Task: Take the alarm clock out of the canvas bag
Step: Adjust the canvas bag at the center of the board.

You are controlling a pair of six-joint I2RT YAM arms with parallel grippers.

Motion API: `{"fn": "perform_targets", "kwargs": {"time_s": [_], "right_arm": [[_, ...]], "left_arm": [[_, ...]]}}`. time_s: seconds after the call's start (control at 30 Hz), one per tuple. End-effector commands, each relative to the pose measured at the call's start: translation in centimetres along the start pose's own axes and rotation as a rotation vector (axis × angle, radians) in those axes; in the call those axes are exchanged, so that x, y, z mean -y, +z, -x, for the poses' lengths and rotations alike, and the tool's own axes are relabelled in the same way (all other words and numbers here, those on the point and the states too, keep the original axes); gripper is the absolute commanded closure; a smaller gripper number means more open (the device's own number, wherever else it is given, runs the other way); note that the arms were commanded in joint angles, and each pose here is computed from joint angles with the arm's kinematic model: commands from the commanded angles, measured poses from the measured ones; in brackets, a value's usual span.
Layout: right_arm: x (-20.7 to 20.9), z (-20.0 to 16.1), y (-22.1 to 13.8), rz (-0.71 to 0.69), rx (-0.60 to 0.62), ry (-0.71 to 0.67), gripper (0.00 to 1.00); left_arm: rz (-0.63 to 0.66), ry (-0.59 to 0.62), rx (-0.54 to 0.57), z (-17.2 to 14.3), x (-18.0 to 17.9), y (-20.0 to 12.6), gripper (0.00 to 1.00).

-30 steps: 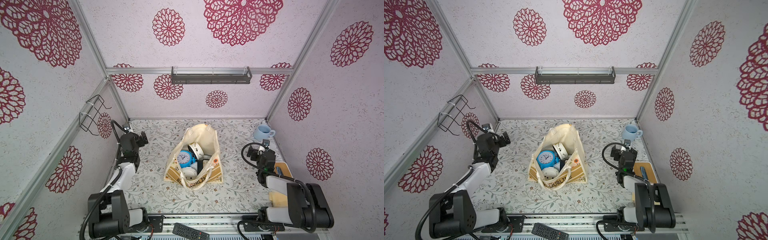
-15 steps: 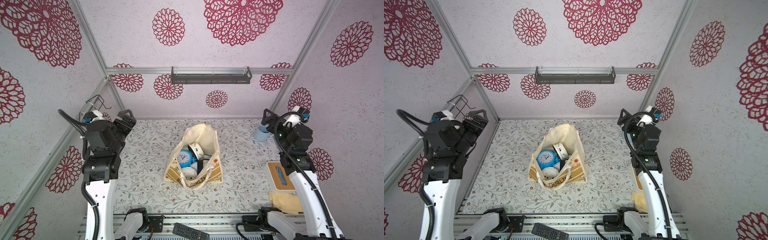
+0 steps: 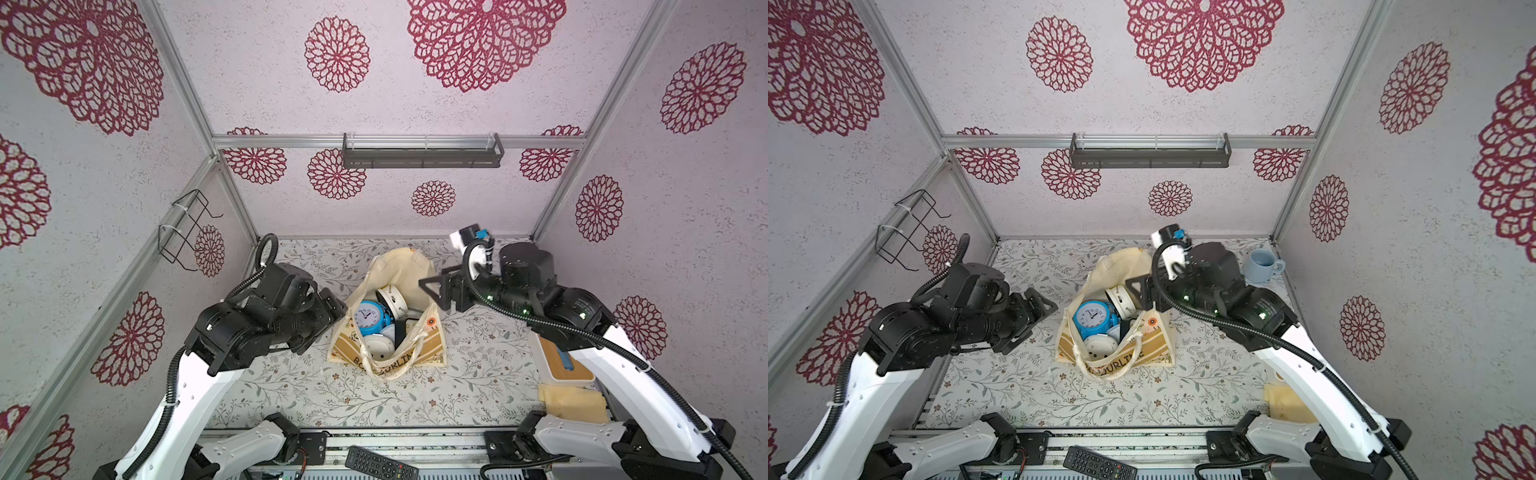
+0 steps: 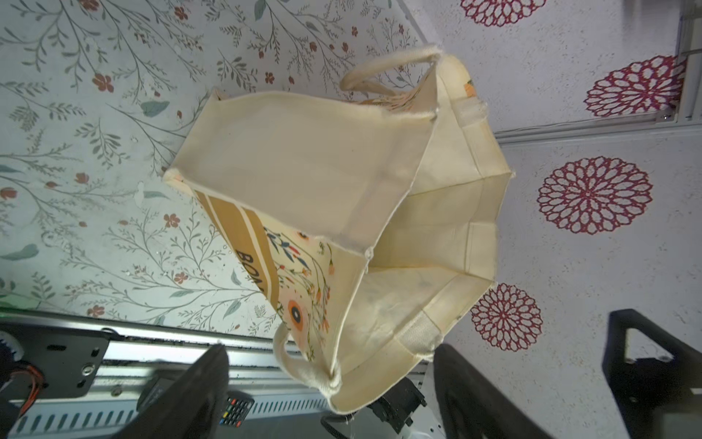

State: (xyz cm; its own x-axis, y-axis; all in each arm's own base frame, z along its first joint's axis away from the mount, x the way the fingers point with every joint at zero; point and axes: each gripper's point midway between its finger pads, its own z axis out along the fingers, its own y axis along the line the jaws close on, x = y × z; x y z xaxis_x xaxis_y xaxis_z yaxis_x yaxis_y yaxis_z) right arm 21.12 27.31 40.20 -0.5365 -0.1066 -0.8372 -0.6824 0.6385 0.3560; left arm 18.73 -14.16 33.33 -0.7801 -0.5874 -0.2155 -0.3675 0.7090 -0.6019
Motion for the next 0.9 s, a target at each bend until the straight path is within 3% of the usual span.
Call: {"fn": "perform_targets", "kwargs": {"time_s": [0.0, 0.17, 0.33, 0.5, 0.77, 0.87], "right_arm": [[-1.6, -4.9, 1.7, -0.026, -0.176, -0.086, 0.20], [-3.5, -8.3, 4.2, -0.019, -0.291, -0.168, 0.21], [-2.3, -11.4, 4.8, -0.051, -0.360, -0.178, 0.27], [-0.2, -15.4, 4.6, -0.100, -0.441, -0.156, 0.36], [2.0, -21.6, 6.3, -0.134, -0.542, -0.069, 0.40], [3.4, -23.1, 7.4, -0.206, -0.561, -0.042, 0.38]], "left_arm": [[0.046, -0.055, -0.027, -1.3, -0.4, 0.8, 0.13], [-0.008, -0.074, -0.046, -2.1, 1.7, 3.8, 0.12], [0.057, -0.085, -0.048, -2.4, 1.1, 7.7, 0.15], [0.199, -0.093, -0.009, -2.1, -2.3, 9.8, 0.44], [0.316, -0.149, 0.067, -1.3, -7.8, 9.0, 0.94], [0.380, -0.144, 0.092, -1.3, -10.4, 8.3, 1.00]]}}
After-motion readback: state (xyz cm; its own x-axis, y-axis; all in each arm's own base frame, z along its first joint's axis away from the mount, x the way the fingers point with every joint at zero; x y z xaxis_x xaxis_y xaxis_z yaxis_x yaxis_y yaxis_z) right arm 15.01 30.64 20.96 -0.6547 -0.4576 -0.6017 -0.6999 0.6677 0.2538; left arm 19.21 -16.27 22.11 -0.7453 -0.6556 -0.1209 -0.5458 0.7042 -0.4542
